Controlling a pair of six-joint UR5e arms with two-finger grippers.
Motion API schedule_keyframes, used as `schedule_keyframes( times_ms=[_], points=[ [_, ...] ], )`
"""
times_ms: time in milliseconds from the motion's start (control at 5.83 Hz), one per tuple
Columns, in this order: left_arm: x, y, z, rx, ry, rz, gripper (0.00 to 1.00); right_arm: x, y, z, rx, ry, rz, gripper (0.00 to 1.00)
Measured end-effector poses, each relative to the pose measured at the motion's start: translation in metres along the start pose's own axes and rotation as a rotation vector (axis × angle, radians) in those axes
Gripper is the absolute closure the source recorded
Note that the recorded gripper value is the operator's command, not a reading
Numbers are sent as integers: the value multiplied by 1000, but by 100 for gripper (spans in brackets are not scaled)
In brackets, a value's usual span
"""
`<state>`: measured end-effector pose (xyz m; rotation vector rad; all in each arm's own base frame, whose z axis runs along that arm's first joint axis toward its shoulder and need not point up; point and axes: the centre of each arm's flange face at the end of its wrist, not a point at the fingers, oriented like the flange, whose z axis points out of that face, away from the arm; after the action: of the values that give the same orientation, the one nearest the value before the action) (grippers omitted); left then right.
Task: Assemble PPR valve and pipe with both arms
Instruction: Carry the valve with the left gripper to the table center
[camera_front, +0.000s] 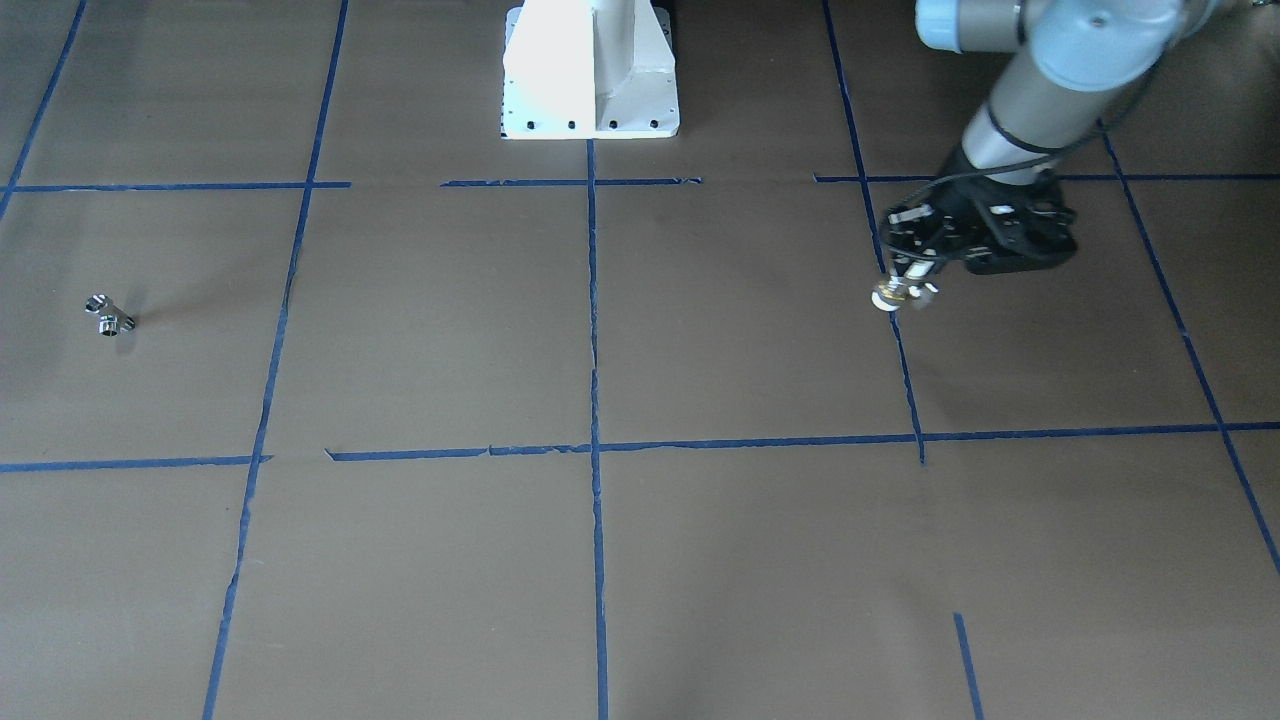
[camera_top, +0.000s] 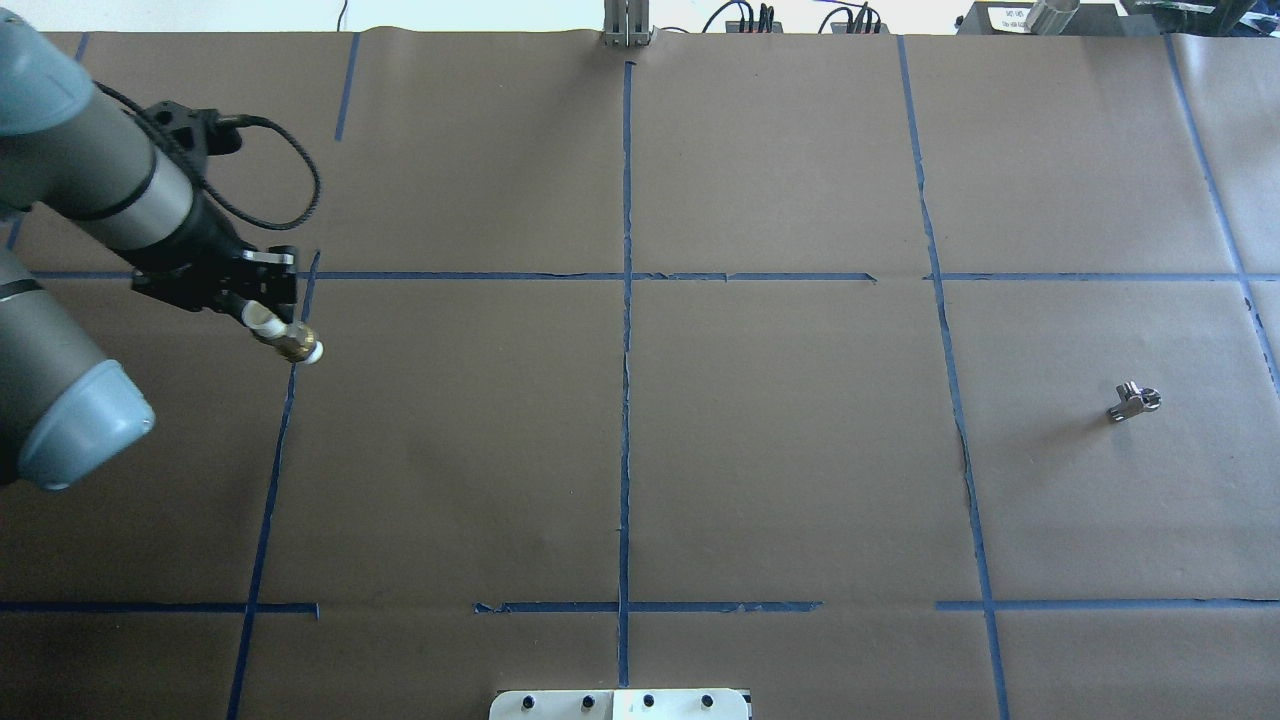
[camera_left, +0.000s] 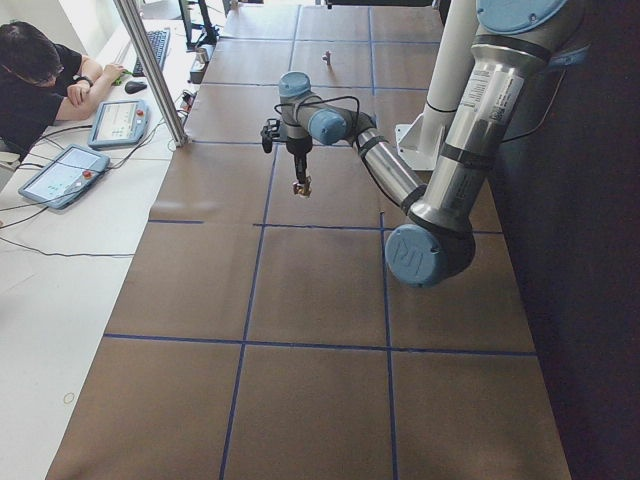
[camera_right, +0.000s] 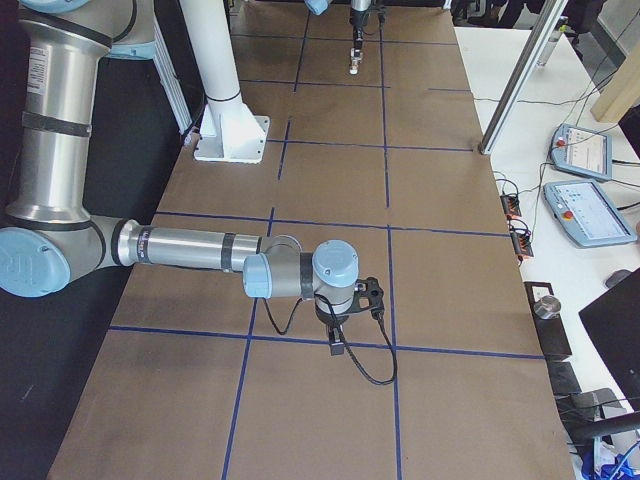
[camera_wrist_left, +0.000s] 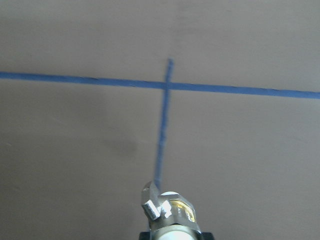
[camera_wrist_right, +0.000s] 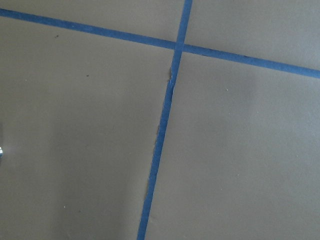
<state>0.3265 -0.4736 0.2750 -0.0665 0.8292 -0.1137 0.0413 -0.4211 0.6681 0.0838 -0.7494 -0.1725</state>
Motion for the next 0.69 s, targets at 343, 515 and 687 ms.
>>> schedule_keyframes(
  times_ms=[343,515,687],
  points=[
    [145,15,16,-13,13,-128,100,0,0,0,-1,0,1,0],
    [203,15,23,-5,7,-181,100,0,0,0,-1,0,1,0],
    [242,17,31,1,1,-206,100,0,0,0,-2,0,1,0]
  ],
)
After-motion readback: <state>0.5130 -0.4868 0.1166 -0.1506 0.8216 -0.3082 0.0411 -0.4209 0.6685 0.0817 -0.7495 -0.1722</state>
